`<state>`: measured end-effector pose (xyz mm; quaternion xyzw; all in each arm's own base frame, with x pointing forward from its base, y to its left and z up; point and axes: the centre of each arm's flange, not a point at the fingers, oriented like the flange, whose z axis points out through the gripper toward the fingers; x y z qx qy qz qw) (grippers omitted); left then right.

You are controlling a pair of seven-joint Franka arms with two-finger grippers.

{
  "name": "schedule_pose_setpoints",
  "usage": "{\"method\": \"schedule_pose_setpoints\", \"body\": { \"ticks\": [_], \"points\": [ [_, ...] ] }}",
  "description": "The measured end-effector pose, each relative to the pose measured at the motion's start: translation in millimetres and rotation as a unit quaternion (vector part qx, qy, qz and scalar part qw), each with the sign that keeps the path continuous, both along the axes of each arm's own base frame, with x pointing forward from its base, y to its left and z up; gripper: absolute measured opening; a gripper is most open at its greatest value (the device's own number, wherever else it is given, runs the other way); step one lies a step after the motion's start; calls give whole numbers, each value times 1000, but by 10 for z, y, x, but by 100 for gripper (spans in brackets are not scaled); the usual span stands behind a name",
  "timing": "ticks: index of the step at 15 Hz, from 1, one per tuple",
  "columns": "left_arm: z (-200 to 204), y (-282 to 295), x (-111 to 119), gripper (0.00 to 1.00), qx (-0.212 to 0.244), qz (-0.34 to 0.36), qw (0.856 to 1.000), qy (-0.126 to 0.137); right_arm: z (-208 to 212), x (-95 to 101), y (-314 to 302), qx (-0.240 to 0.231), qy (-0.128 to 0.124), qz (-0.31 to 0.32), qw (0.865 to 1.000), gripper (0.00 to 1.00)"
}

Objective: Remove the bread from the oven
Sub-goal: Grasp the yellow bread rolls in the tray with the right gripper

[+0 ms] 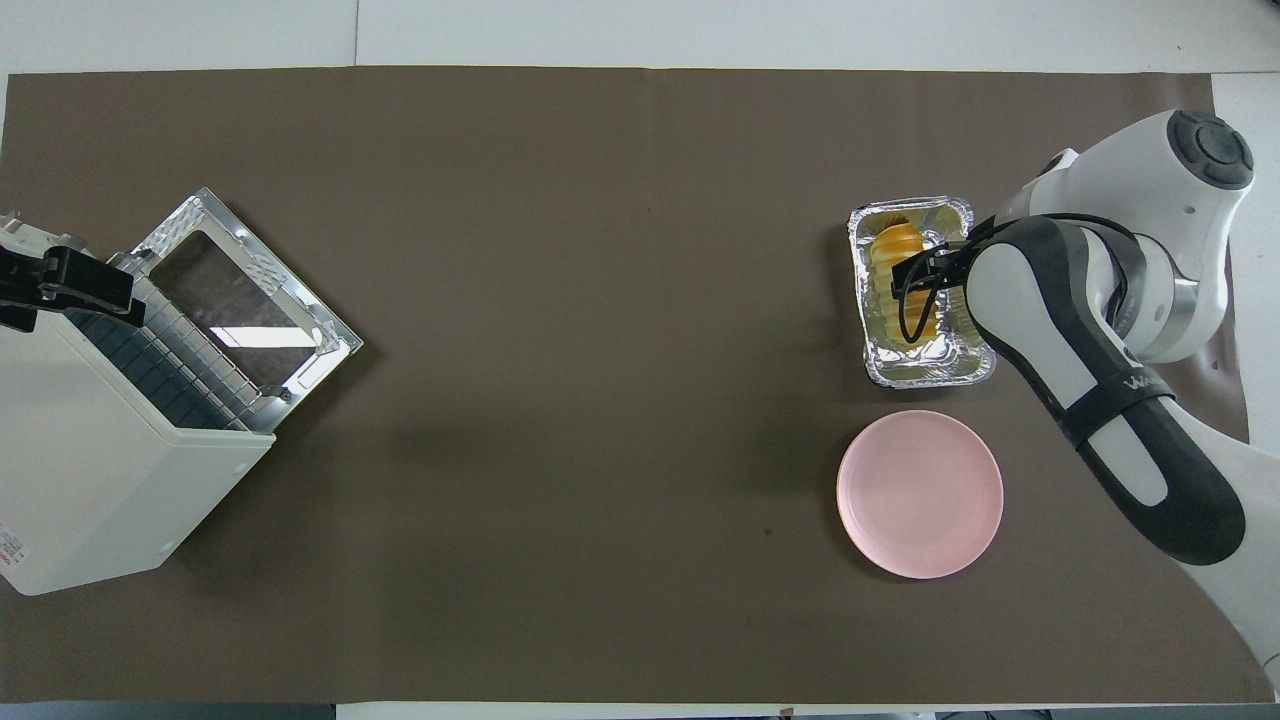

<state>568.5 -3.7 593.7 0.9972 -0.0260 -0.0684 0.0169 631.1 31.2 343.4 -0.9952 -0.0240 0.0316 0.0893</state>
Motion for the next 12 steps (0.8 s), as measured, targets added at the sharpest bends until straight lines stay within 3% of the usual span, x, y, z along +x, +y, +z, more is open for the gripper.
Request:
{"method": "schedule_pose_setpoints", "body": {
  "ticks": [8, 12],
  "points": [
    [0, 0, 0, 100, 0, 0, 1000, 0, -299, -113, -24, -5, -1, -6, 1000, 96],
    [0, 0, 0, 100, 0, 0, 1000, 0, -380, -154, -19, -7, -2, -8, 1000, 51]
  ]
}}
